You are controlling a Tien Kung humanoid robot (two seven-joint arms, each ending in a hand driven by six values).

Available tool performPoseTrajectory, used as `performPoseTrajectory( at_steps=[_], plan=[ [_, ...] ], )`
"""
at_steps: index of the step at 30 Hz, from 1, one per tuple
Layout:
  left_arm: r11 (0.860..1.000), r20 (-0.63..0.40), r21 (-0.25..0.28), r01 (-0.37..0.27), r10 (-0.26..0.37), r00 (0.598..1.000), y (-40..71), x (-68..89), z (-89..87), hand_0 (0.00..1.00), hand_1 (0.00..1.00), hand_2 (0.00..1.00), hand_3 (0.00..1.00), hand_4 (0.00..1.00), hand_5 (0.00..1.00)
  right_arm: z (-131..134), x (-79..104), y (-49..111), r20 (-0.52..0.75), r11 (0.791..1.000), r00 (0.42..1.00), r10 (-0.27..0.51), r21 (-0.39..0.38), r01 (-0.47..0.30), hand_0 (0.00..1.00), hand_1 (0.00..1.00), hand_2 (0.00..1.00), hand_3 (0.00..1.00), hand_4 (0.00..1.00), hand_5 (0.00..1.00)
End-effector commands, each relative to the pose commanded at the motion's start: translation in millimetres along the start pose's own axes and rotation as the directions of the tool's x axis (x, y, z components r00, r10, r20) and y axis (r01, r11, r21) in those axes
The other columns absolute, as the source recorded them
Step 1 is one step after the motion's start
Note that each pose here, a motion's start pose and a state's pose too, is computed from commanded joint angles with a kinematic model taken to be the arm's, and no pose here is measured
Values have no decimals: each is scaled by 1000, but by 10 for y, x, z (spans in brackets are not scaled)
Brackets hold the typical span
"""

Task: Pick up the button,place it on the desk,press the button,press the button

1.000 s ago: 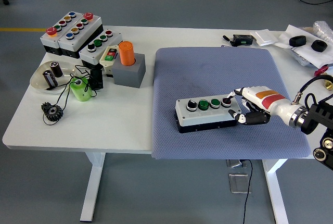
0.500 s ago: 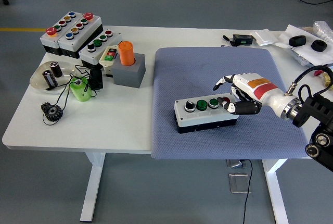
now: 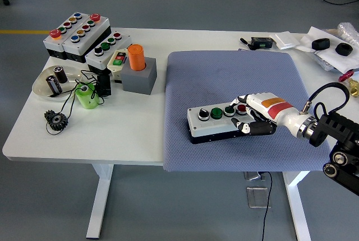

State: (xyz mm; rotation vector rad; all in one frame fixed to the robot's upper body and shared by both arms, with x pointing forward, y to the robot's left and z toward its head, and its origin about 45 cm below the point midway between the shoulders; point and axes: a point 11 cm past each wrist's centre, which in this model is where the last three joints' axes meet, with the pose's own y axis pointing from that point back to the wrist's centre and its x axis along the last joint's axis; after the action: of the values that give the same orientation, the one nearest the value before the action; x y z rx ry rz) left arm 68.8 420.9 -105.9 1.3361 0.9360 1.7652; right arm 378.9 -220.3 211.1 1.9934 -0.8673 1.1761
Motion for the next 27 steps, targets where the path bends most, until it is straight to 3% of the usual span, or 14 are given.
performPoseTrajectory(
  at_steps=[9, 16, 17, 22, 23, 27],
  plan=[
    [1000, -2, 2, 1, -1, 1000, 0, -3, -8, 642, 696, 700, 518, 301, 998, 3, -4, 13, 0, 1000, 1000, -3, -5, 3, 27, 2, 55, 674, 563, 507],
    [1000, -8, 1, 1, -1, 1000, 1, -5, 5, 642, 695, 701, 518, 300, 998, -3, 471, 137, 197, 985, 965, 173, -13, -174, 38, 2, 63, 676, 564, 516],
    [1000, -9, 1, 1, -1, 1000, 1, -4, 6, 643, 695, 701, 519, 301, 998, 21, 547, 161, 242, 980, 950, 197, -27, -196, 357, 262, 367, 851, 579, 566],
    [1000, -12, -1, -1, 1, 1000, 0, -1, 16, 643, 695, 701, 519, 301, 998, 166, 873, 328, 462, 955, 837, 293, -99, -280, 357, 262, 367, 851, 579, 566],
    [1000, -12, -1, -1, 1, 1000, 1, -2, 15, 643, 695, 701, 517, 300, 998, 198, 933, 374, 505, 946, 802, 318, -106, -307, 707, 683, 768, 928, 583, 558],
    [1000, -13, 1, -1, 1, 1000, 1, -5, 9, 643, 695, 701, 517, 300, 998, 383, 1133, 549, 629, 900, 660, 410, -164, -403, 707, 683, 768, 928, 583, 558]
  ],
)
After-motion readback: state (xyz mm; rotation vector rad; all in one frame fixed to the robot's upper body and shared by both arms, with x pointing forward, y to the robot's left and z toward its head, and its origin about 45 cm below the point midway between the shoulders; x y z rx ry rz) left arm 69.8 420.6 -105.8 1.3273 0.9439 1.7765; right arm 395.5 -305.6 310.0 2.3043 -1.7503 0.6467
